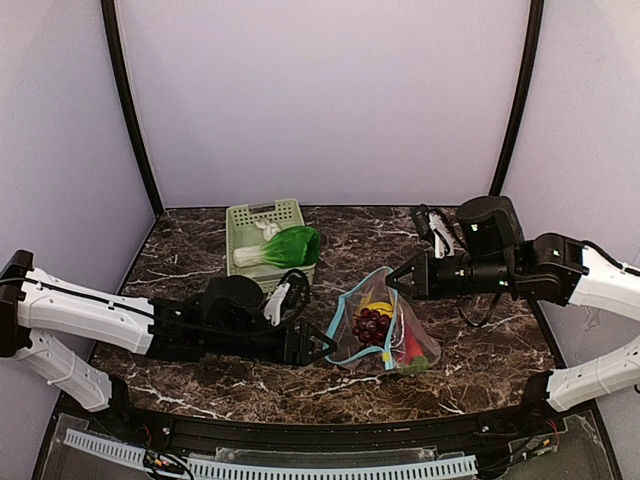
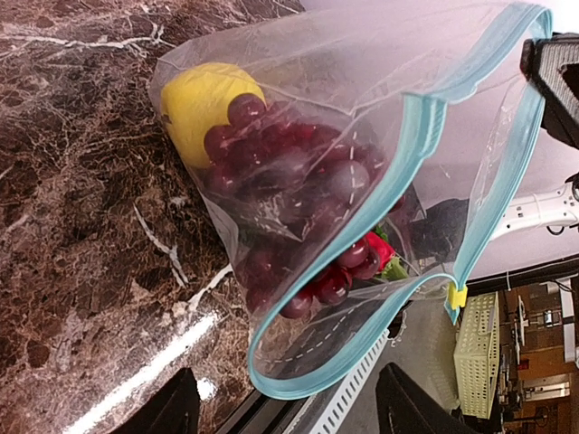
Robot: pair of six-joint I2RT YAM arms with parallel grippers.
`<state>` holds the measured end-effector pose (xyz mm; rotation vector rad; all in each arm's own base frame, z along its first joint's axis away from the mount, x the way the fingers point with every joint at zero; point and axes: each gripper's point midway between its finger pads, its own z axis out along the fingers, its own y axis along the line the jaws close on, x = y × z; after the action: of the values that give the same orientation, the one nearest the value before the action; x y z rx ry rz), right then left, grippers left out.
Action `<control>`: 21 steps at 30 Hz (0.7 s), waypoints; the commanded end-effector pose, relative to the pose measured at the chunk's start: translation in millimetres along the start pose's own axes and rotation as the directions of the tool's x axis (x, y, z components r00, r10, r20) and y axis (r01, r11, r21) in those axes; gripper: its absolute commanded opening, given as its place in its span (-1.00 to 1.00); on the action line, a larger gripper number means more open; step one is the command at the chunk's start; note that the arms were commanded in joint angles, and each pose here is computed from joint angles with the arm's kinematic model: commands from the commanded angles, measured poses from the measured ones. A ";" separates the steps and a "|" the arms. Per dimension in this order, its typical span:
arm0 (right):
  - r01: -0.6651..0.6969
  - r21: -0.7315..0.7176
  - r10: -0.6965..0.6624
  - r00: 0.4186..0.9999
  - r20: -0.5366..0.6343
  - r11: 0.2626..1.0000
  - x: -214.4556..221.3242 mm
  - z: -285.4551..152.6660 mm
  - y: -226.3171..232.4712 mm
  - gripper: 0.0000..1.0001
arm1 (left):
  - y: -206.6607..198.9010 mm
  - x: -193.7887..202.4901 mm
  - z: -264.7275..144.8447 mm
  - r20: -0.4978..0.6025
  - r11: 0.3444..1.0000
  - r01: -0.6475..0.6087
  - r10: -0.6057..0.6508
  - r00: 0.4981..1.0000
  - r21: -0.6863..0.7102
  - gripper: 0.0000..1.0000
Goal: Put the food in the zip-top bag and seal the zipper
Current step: Adjust the zipper food storage bag at the center of the board.
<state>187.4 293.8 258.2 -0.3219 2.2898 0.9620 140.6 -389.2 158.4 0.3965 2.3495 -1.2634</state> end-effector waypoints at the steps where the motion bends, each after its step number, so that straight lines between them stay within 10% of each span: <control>1: -0.001 -0.031 0.003 0.998 0.064 1.000 -21.2 -7.3 12.2 -1.00 | -20.7 -2.0 4.5 0.019 0.998 0.015 -0.016 1.000 0.062 0.31; 10: -0.006 -0.037 0.008 0.998 0.058 0.999 -20.2 -6.5 13.3 -1.00 | -2.7 8.1 15.7 0.020 0.996 0.080 -0.081 0.997 0.028 0.03; 21: -0.010 -0.035 0.011 0.998 0.055 0.999 -18.0 -7.2 11.5 -1.00 | -8.1 2.2 18.1 0.043 0.996 0.084 -0.085 0.995 0.033 -0.80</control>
<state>187.5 294.5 258.6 -0.3184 2.2934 0.9635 137.0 -408.2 139.6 0.2818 2.3923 -1.3185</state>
